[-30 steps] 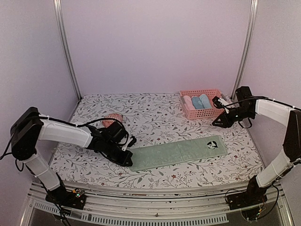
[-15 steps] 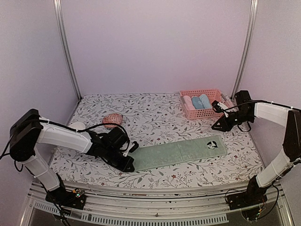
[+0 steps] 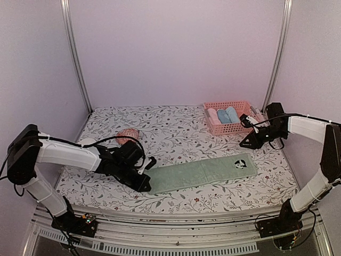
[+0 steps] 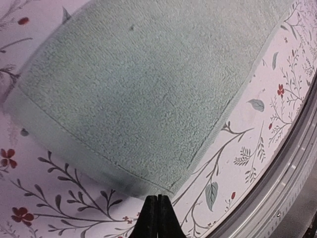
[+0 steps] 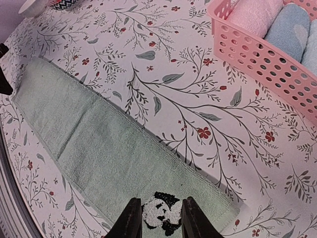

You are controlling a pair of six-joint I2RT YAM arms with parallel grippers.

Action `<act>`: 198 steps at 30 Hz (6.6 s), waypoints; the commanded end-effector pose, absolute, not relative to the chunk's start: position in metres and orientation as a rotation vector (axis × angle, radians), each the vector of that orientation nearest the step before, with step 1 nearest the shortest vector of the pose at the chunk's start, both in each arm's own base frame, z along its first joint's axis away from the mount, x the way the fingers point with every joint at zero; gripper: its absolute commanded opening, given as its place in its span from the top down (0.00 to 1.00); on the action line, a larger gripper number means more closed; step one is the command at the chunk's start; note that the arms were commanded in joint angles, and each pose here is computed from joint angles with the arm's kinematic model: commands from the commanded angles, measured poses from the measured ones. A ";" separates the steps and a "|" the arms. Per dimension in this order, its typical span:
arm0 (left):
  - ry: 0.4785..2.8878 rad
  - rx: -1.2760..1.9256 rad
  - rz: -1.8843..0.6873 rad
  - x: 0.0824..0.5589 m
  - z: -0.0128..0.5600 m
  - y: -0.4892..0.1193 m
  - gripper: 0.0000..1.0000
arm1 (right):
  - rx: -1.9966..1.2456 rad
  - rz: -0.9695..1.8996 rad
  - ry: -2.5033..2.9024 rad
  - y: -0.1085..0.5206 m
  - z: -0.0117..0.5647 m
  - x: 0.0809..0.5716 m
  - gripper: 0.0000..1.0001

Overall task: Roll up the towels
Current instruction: Smooth out the towel at the center of the board, then move the towel to the center of the board, then pick up the towel from the center of the board, then fold the towel at the center of the board.

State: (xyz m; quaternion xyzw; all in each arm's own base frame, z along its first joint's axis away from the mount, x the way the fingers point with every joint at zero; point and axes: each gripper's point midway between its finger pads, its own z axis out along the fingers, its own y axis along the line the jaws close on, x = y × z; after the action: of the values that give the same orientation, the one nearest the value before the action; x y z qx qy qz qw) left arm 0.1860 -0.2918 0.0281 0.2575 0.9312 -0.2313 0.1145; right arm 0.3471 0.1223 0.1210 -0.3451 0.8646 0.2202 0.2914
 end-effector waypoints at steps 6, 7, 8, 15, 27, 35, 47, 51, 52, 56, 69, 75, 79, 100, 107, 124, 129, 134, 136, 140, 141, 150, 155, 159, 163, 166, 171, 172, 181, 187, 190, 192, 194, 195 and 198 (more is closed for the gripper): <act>2.627 0.555 -0.628 0.261 0.062 -0.278 0.96 | -0.938 0.611 2.306 0.125 0.113 0.347 0.71; 2.619 0.542 -0.639 0.267 0.064 -0.280 0.97 | -0.938 0.611 2.307 0.125 0.112 0.347 0.71; 2.622 0.533 -0.646 0.271 0.063 -0.281 0.97 | -0.938 0.611 2.307 0.125 0.112 0.347 0.70; 2.699 0.537 -0.616 0.271 0.033 -0.281 1.00 | -0.940 0.607 2.318 0.124 0.109 0.346 0.70; 2.757 0.483 -0.442 0.277 0.013 -0.260 1.00 | -0.941 0.607 2.333 0.124 0.105 0.347 0.70; 2.506 0.603 -0.505 0.312 0.104 -0.287 0.87 | -0.852 0.410 2.348 0.104 0.131 0.364 0.70; 1.917 0.770 -0.463 0.368 0.272 -0.323 0.51 | -0.996 0.431 2.639 0.092 0.064 0.309 0.76; 1.823 0.752 -0.377 0.371 0.300 -0.306 0.52 | -1.051 0.429 2.718 0.094 0.039 0.291 0.80; 1.785 0.765 -0.376 0.365 0.301 -0.302 0.51 | -1.057 0.426 2.737 0.093 0.035 0.288 0.82; 1.718 0.707 -0.333 0.352 0.300 -0.278 0.45 | -1.068 0.357 2.830 0.080 0.017 0.280 0.87; 1.760 0.724 -0.319 0.351 0.294 -0.278 0.46 | -0.935 0.103 2.951 0.014 0.016 0.324 0.87; 1.764 0.730 -0.320 0.352 0.291 -0.279 0.46 | -0.891 0.284 2.858 0.038 0.055 0.346 0.82; 1.772 0.737 -0.319 0.353 0.288 -0.280 0.46 | -0.836 0.229 2.835 0.034 0.064 0.357 0.74; 1.816 0.762 -0.317 0.357 0.270 -0.285 0.46 | -0.665 0.081 2.925 0.012 0.022 0.366 0.64; 1.833 0.773 -0.316 0.359 0.264 -0.287 0.46 | -0.662 0.092 2.968 0.011 0.004 0.359 0.66; 1.841 0.789 -0.329 0.358 0.261 -0.291 0.46 | -0.550 0.127 2.902 0.002 0.042 0.372 0.66; 1.848 0.798 -0.342 0.357 0.260 -0.293 0.46 | -0.552 0.108 2.957 -0.002 0.021 0.363 0.66; 1.848 0.797 -0.340 0.357 0.260 -0.292 0.46 | -0.563 0.170 2.980 0.004 0.009 0.356 0.66; 1.849 0.799 -0.341 0.357 0.259 -0.293 0.46 | -0.574 0.190 2.987 0.006 0.007 0.354 0.66; 1.850 0.800 -0.341 0.357 0.259 -0.293 0.46 | -0.596 0.190 3.018 0.004 -0.003 0.347 0.66; 1.850 0.801 -0.344 0.357 0.259 -0.293 0.46 | -0.595 0.177 3.022 0.003 -0.005 0.347 0.66; 1.850 0.803 -0.340 0.357 0.259 -0.293 0.46 | -0.594 0.147 3.057 -0.002 -0.024 0.341 0.90; 1.850 0.805 -0.331 0.357 0.259 -0.292 0.46 | -0.554 0.229 3.005 0.001 -0.003 0.353 0.97; 1.848 0.803 -0.327 0.357 0.260 -0.291 0.46 | -0.510 0.213 2.959 -0.013 0.023 0.363 0.97; 1.847 0.805 -0.330 0.357 0.260 -0.292 0.46 | -0.462 0.170 2.935 -0.034 0.047 0.367 0.97; 1.848 0.805 -0.337 0.357 0.260 -0.293 0.46 | -0.434 0.131 2.922 -0.049 0.061 0.368 0.97; 1.849 0.808 -0.338 0.357 0.260 -0.293 0.46 | -0.436 0.150 2.897 -0.051 0.081 0.369 0.97; 1.847 0.807 -0.339 0.357 0.260 -0.293 0.46 | -0.443 0.200 2.878 -0.044 0.086 0.369 0.97; 1.851 0.812 -0.339 0.357 0.259 -0.294 0.46 | -0.608 0.878 2.700 0.070 0.116 0.341 0.97; 1.856 0.815 -0.335 0.357 0.256 -0.293 0.46 | -0.670 1.090 2.682 0.111 0.111 0.325 0.97; 1.854 0.813 -0.331 0.358 0.257 -0.293 0.46 | -0.710 1.166 2.666 0.125 0.103 0.318 0.97; 1.857 0.813 -0.329 0.358 0.256 -0.293 0.45 | -0.728 1.220 2.657 0.137 0.099 0.313 0.97; 1.861 0.816 -0.332 0.358 0.254 -0.294 0.45 | -0.763 1.268 2.646 0.151 0.097 0.308 0.97; 1.863 0.817 -0.335 0.358 0.253 -0.294 0.45 | -0.798 1.286 2.636 0.158 0.096 0.305 0.97; 1.865 0.821 -0.337 0.358 0.252 -0.295 0.46 | -0.909 1.318 2.616 0.183 0.091 0.294 0.97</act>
State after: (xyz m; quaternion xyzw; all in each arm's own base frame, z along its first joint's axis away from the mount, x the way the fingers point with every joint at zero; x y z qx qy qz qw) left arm 0.3527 -0.2946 0.2480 0.3382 0.7783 -0.1414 0.5098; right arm 0.3078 0.1478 0.0915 -0.2577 0.8815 0.3929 0.0471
